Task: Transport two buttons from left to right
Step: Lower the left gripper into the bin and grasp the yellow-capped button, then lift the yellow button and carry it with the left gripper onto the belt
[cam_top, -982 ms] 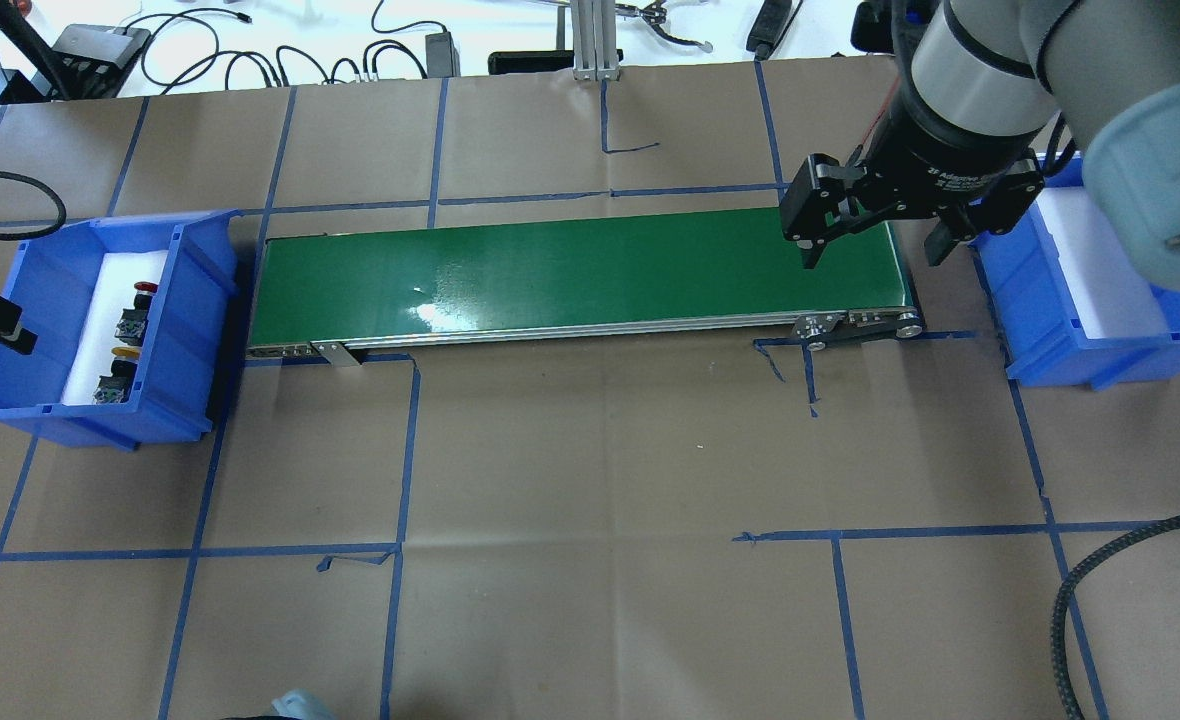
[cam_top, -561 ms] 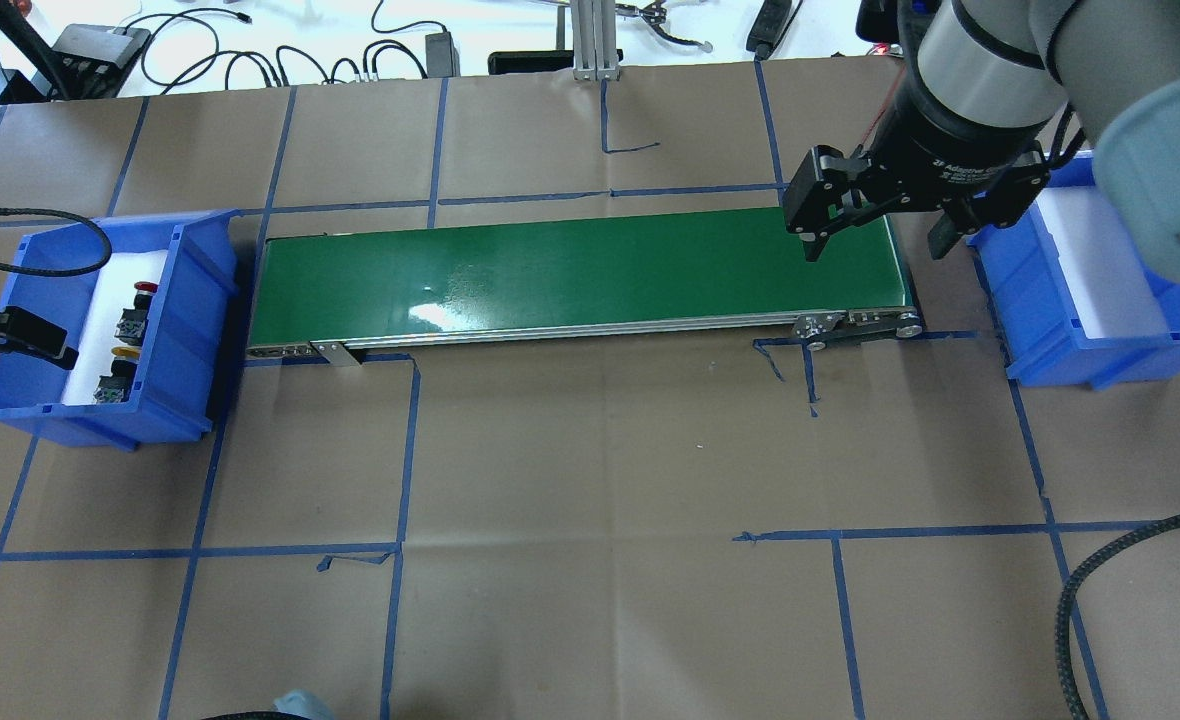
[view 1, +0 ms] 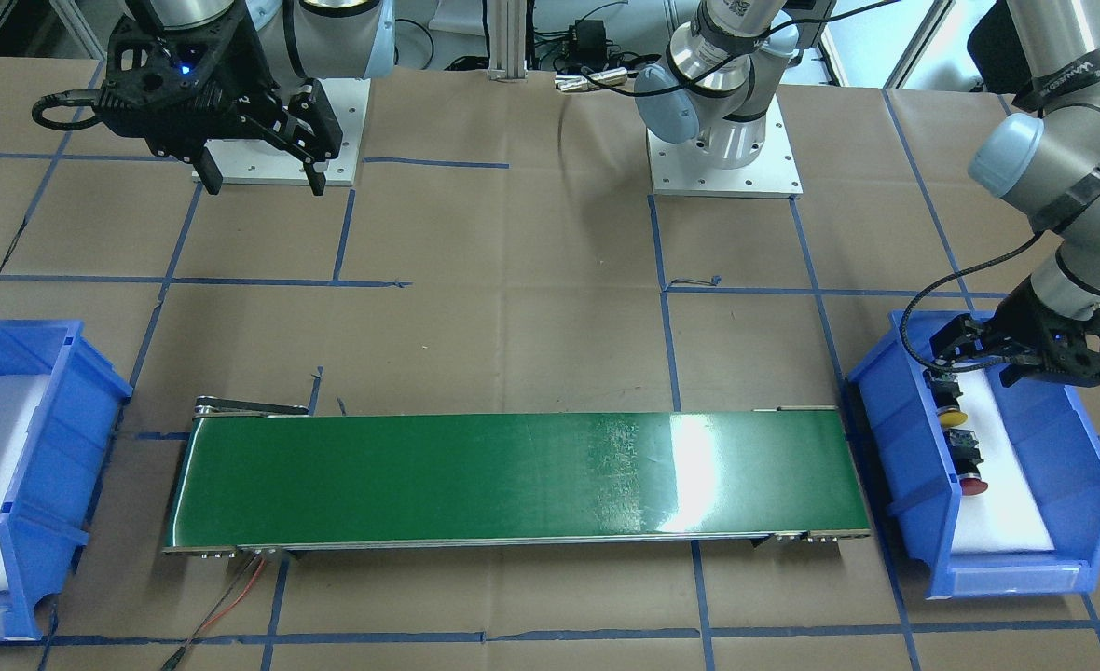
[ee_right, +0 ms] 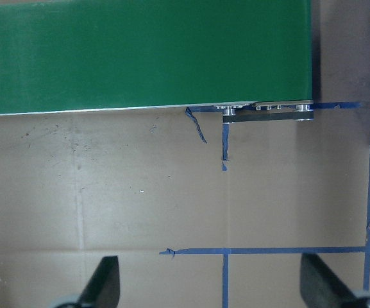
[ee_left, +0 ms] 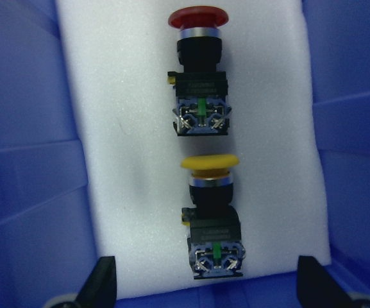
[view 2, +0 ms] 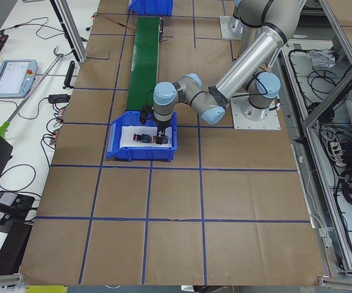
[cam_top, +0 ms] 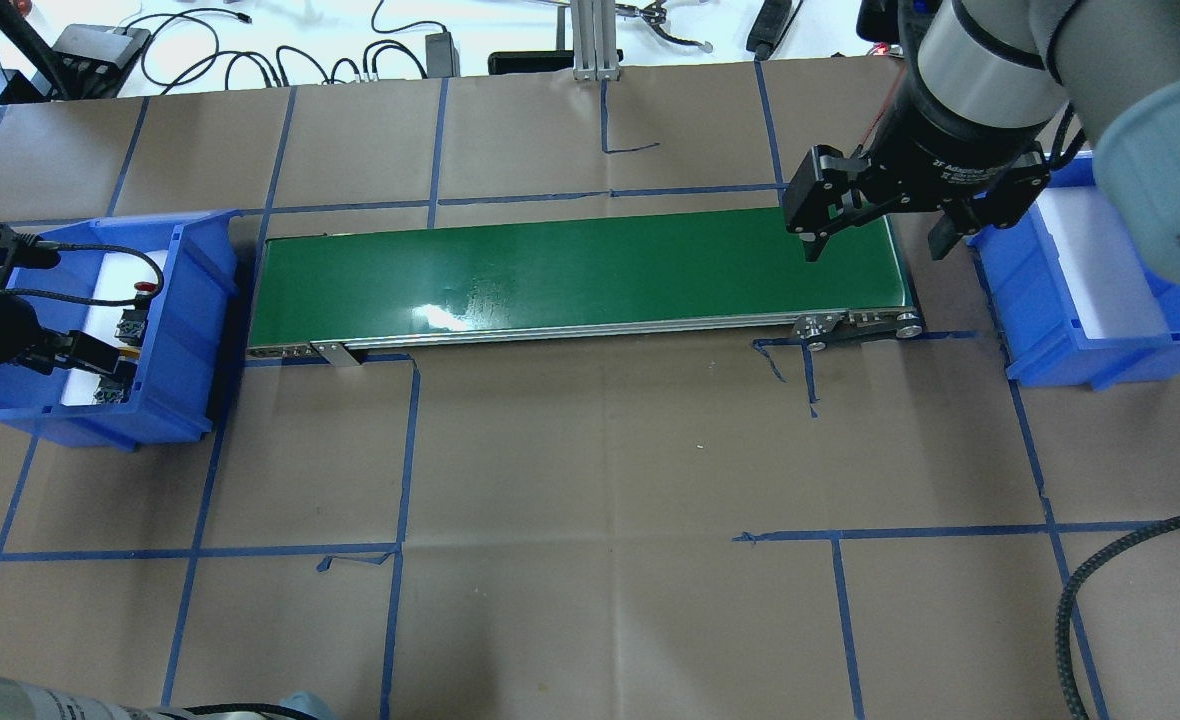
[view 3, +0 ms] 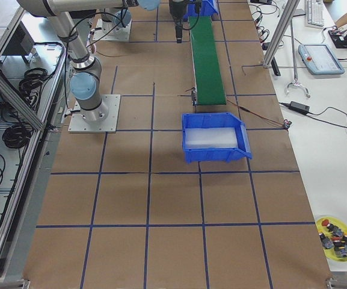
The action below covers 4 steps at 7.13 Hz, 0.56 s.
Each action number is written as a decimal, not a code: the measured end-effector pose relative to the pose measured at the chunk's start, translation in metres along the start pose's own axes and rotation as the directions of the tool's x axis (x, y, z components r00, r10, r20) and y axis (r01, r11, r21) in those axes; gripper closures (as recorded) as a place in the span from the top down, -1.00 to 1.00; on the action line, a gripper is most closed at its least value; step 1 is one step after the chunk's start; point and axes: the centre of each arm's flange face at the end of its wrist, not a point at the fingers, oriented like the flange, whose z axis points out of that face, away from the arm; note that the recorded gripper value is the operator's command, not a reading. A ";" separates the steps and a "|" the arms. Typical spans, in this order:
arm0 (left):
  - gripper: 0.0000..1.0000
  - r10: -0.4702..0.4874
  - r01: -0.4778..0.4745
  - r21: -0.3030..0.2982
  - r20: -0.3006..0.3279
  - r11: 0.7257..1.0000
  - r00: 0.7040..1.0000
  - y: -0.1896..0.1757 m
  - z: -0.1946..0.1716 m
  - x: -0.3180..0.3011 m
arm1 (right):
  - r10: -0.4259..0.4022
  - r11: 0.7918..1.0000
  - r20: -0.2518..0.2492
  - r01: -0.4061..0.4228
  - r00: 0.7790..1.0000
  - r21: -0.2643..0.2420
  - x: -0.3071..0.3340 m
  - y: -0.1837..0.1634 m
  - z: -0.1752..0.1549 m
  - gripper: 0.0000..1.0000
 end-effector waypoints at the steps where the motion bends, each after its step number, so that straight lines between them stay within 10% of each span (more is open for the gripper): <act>1: 0.99 0.000 0.000 0.002 -0.005 1.000 1.000 0.000 0.012 0.001 | 0.000 1.000 0.000 0.000 1.000 0.000 0.000 0.000 0.000 1.00; 3: 0.91 -0.002 0.002 0.005 -0.003 1.000 1.000 0.005 0.033 0.006 | 0.000 1.000 0.000 0.000 1.000 -0.002 0.000 0.000 0.001 1.00; 4: 0.53 -0.003 0.003 0.007 0.000 1.000 1.000 0.007 0.039 0.007 | 0.000 1.000 0.000 0.000 1.000 -0.002 0.000 0.000 0.001 1.00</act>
